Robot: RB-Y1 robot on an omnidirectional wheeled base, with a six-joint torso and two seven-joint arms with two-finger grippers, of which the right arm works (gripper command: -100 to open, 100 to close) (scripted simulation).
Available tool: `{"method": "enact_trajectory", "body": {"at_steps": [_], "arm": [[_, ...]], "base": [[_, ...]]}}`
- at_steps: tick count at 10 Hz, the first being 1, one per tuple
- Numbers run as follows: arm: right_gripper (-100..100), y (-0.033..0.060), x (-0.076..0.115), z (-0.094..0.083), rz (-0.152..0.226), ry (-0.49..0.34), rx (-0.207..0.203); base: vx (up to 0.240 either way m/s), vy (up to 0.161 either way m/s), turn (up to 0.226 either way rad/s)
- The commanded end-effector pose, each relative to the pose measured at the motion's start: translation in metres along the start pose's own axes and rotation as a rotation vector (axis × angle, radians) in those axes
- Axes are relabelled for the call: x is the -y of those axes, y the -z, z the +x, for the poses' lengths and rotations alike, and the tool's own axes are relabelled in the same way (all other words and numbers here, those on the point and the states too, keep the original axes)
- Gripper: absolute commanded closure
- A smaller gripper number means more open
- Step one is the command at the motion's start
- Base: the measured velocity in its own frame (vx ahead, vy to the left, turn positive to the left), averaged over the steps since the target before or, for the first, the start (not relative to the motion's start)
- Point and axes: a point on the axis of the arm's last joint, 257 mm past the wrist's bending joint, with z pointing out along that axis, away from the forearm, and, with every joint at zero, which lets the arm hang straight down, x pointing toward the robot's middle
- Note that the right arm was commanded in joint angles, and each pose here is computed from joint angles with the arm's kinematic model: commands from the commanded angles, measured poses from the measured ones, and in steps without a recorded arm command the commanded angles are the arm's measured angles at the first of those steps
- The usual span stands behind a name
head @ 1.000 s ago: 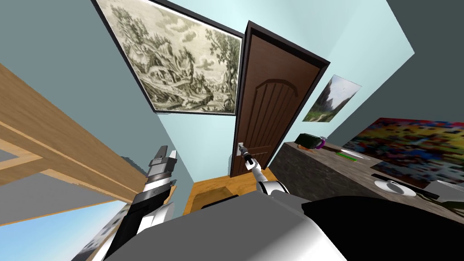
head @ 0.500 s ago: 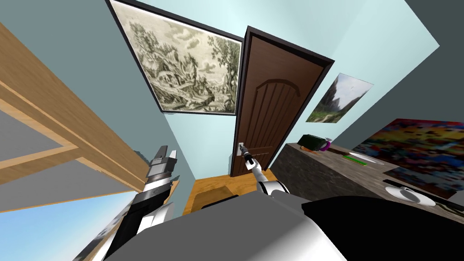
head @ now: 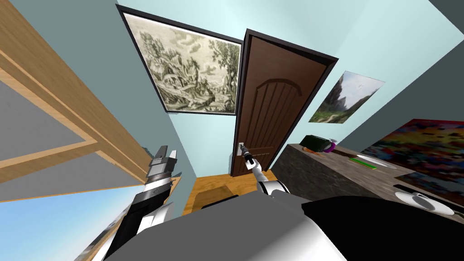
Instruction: Pull the door open
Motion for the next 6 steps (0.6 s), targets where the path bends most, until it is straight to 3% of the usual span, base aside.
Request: {"method": "enact_trajectory", "body": {"at_steps": [1, 3, 6], "arm": [[100, 0.0006, -0.002, 0.0041, 0.0, -0.04, -0.003], [100, 0.0007, 0.0008, 0.0004, 0.008, -0.139, 0.01], [100, 0.0008, 0.0024, -0.0016, 0.012, -0.209, 0.018]], "base": [[-0.03, -0.019, 0.037], [-0.044, -0.032, 0.085], [-0.04, -0.029, 0.056]]}}
